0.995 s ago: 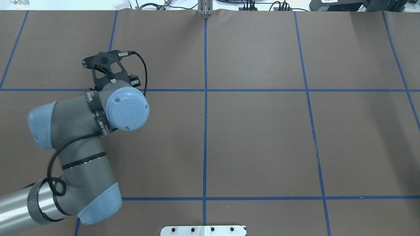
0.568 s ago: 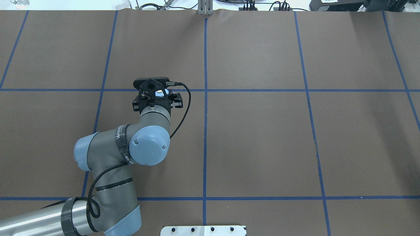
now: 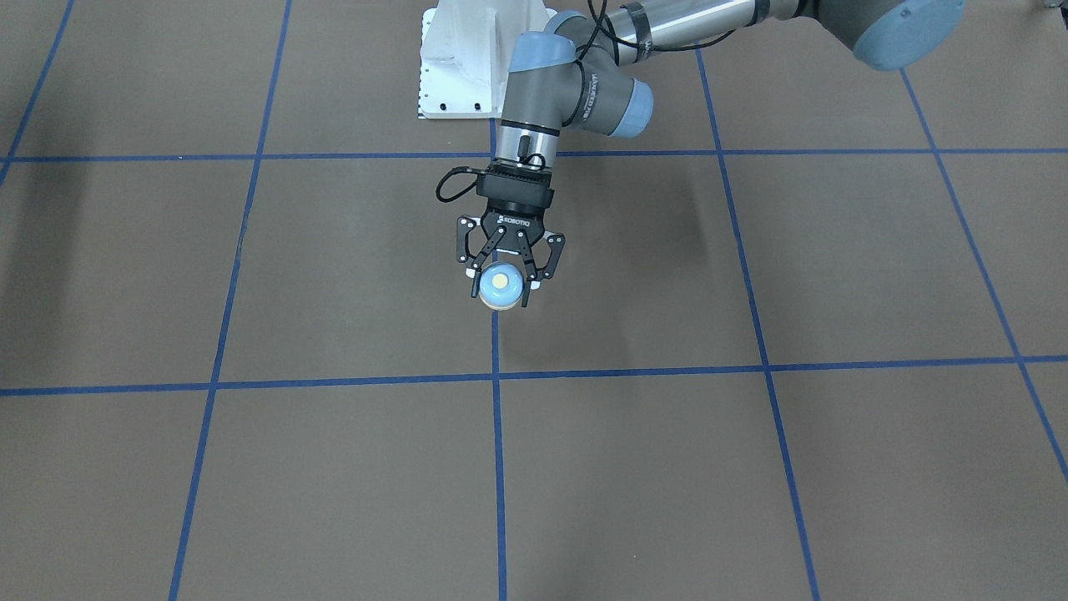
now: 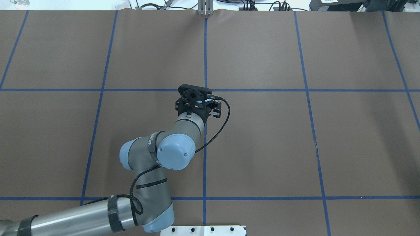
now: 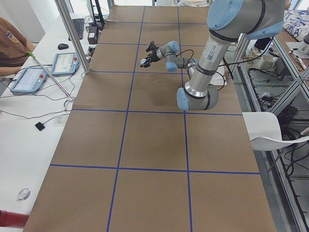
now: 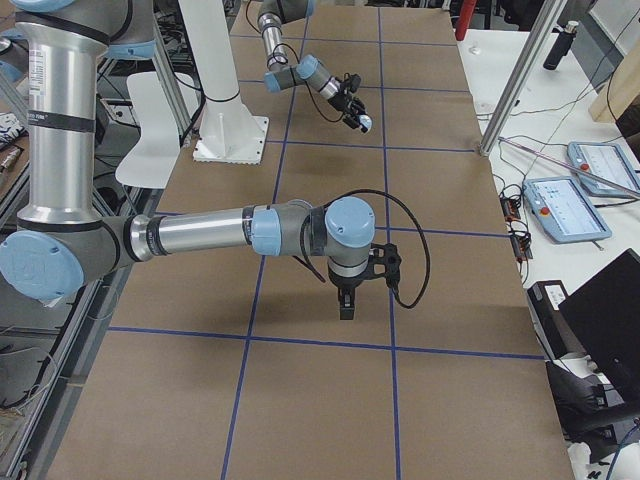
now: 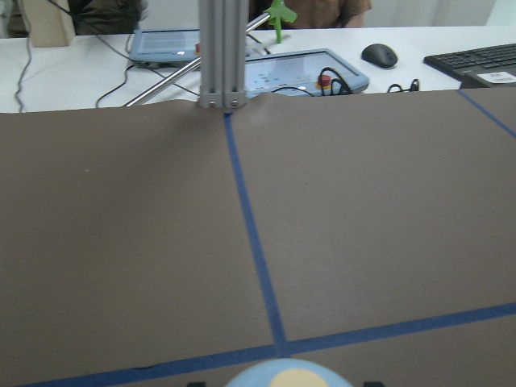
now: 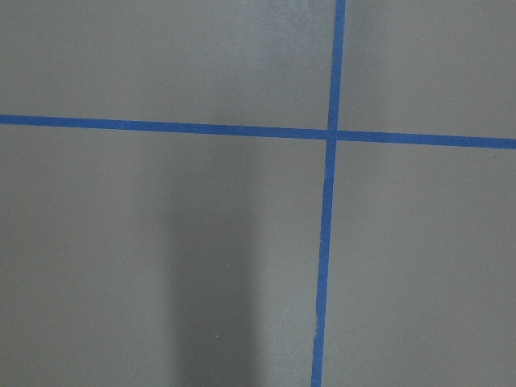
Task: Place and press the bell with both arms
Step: 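Move the left gripper holding the bell over the table centre, then lower the bell onto the table centre and open the left gripper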
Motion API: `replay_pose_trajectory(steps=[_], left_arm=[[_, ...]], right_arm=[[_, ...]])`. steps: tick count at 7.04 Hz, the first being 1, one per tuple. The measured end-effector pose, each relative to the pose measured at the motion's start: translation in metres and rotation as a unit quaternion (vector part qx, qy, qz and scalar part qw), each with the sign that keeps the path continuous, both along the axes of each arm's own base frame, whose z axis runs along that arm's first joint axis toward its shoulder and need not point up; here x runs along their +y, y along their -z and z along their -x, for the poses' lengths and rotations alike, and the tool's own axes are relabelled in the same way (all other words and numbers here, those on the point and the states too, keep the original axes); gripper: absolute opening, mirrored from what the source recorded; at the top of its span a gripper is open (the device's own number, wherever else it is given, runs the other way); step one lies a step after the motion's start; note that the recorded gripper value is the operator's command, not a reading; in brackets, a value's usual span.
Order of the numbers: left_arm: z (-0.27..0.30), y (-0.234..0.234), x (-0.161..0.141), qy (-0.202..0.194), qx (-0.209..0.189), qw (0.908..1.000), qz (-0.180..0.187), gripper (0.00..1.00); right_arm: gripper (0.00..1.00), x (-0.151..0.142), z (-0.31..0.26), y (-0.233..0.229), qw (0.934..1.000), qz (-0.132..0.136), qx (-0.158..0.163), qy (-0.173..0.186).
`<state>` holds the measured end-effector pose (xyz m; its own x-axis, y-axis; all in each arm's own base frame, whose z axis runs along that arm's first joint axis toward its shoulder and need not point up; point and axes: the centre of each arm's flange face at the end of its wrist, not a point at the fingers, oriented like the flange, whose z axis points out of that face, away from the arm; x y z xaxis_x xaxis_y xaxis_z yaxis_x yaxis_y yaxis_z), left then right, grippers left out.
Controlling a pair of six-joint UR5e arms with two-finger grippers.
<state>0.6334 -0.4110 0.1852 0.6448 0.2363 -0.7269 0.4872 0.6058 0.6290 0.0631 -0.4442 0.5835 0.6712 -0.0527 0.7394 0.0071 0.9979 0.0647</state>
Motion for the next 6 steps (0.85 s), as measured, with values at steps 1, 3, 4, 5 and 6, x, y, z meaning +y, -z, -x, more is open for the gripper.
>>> replay_pose_trajectory(steps=[1, 3, 4, 5, 6], left_arm=[[-0.017, 0.001, -0.004, -0.008, -0.004, 0.9999, -0.010, 0.00], [-0.046, 0.000, -0.013, -0.014, -0.018, 0.9996, -0.017, 0.00], [-0.055, -0.001, -0.016, -0.015, -0.025, 0.9994, -0.016, 0.00], [-0.061, -0.003, -0.019, -0.015, -0.030, 0.9993, -0.015, 0.00], [-0.065, -0.006, -0.020, -0.016, -0.035, 0.9992, -0.014, 0.00]], right_arm=[[1.00, 0.000, 0.000, 0.000, 1.0000, 0.000, 0.000, 0.000], [1.00, 0.000, 0.000, -0.001, 1.0000, 0.002, 0.000, 0.000], [1.00, 0.000, 0.000, -0.002, 1.0000, 0.002, 0.000, 0.000], [1.00, 0.000, 0.000, -0.002, 1.0000, 0.002, 0.000, 0.000], [1.00, 0.000, 0.000, -0.002, 1.0000, 0.002, 0.000, 0.000]])
